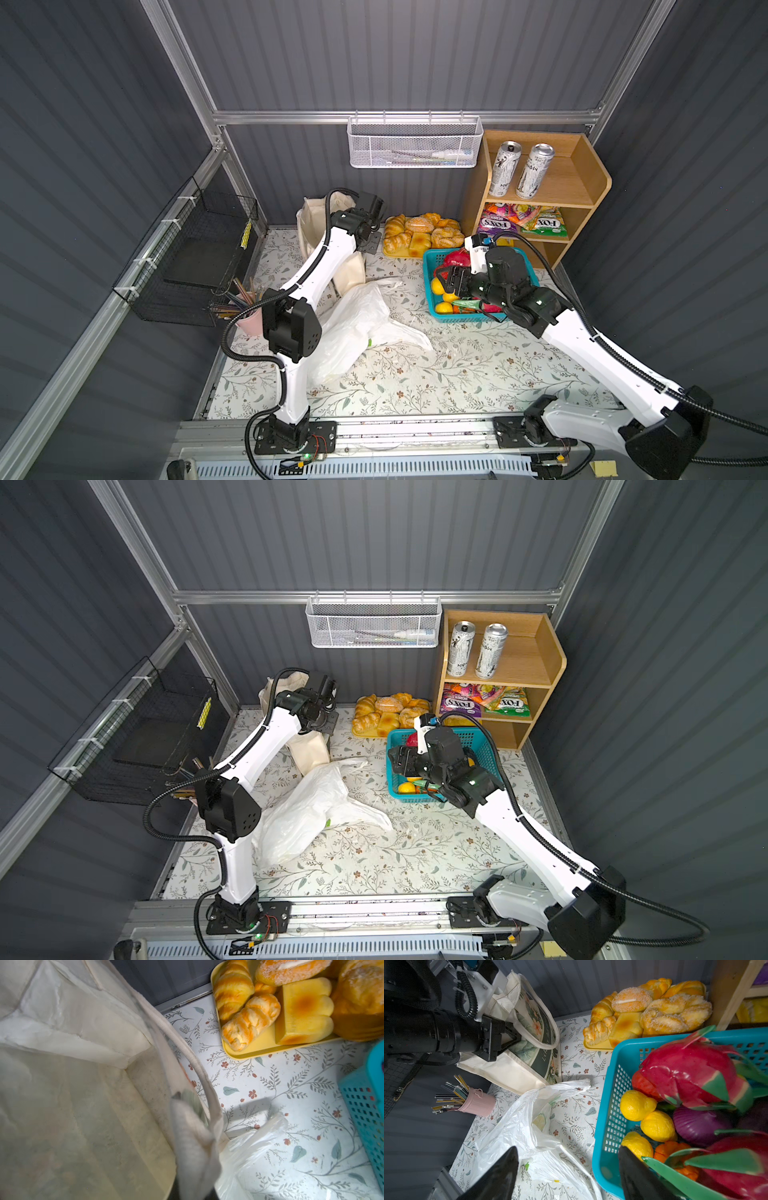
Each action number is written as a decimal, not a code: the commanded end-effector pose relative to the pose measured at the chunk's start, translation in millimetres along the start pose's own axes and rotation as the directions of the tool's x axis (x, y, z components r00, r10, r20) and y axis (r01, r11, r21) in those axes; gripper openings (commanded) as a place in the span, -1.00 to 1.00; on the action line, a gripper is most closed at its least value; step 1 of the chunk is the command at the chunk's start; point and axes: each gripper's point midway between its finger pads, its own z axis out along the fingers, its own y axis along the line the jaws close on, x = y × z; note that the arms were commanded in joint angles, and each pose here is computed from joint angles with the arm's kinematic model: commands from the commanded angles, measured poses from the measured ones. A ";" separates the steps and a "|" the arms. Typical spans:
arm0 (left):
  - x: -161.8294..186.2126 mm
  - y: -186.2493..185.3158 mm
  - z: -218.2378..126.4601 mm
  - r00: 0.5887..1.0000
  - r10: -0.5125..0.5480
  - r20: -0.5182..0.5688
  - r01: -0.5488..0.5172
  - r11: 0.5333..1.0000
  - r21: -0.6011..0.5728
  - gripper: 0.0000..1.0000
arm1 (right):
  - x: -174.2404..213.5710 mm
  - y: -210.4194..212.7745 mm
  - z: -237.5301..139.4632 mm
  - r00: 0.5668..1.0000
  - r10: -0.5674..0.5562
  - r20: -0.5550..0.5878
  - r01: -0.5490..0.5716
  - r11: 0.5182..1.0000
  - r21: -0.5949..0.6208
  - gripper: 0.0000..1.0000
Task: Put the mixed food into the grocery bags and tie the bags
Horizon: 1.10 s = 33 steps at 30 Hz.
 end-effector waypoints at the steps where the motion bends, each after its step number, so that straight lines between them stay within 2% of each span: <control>1: -13.2 -8.4 -31.9 0.997 -0.006 0.080 -0.001 0.996 0.090 -1.00 | -3.4 2.8 -1.6 1.000 -0.015 0.004 0.015 1.000 -0.001 0.47; 6: -3.9 -31.3 -45.6 0.997 0.030 0.071 -0.042 0.983 0.178 -1.00 | -13.2 9.1 4.1 1.000 -0.015 0.006 0.015 1.000 -0.009 0.47; 13: 15.6 -55.1 -45.6 0.996 0.070 0.046 -0.080 0.965 0.251 -1.00 | -25.3 14.8 15.2 1.000 -0.008 0.008 0.008 1.000 -0.007 0.52; 14: 16.3 -56.3 -46.1 0.996 0.073 0.046 -0.082 0.964 0.255 -0.91 | -26.8 15.8 17.2 1.000 -0.006 0.006 0.006 1.000 -0.008 0.54; 16: 11.9 -55.7 -50.0 0.996 0.062 0.066 -0.077 0.963 0.257 -0.40 | -29.2 17.6 20.8 1.000 -0.005 0.002 0.005 1.000 -0.008 0.56; 19: -5.9 -51.3 -66.3 0.988 0.025 0.151 -0.063 0.965 0.255 0.17 | -34.7 20.7 24.0 1.000 -0.006 -0.005 0.006 1.000 -0.005 0.62; 23: -39.3 -35.8 -102.6 0.955 -0.070 0.289 -0.006 0.967 0.255 0.57 | -44.2 24.7 23.8 1.000 -0.004 0.004 0.004 1.000 -0.005 0.67; 26: -57.9 -13.2 -131.1 0.911 -0.176 0.373 0.073 0.959 0.275 0.76 | -48.6 26.0 24.9 1.000 -0.005 -0.005 0.005 1.000 0.006 0.68; 28: -61.2 17.2 -141.3 0.874 -0.279 0.398 0.174 0.944 0.280 0.82 | -54.2 29.7 26.6 1.000 -0.010 -0.007 0.010 1.000 0.004 0.68; 31: -47.8 68.7 -138.9 0.824 -0.411 0.391 0.331 0.908 0.256 0.86 | -67.5 39.6 32.1 1.000 -0.022 -0.017 0.022 1.000 -0.005 0.68; 33: -29.2 94.6 -127.4 0.827 -0.427 0.364 0.392 0.904 0.169 0.87 | -79.2 50.3 38.2 0.999 -0.028 -0.028 0.028 0.999 -0.022 0.67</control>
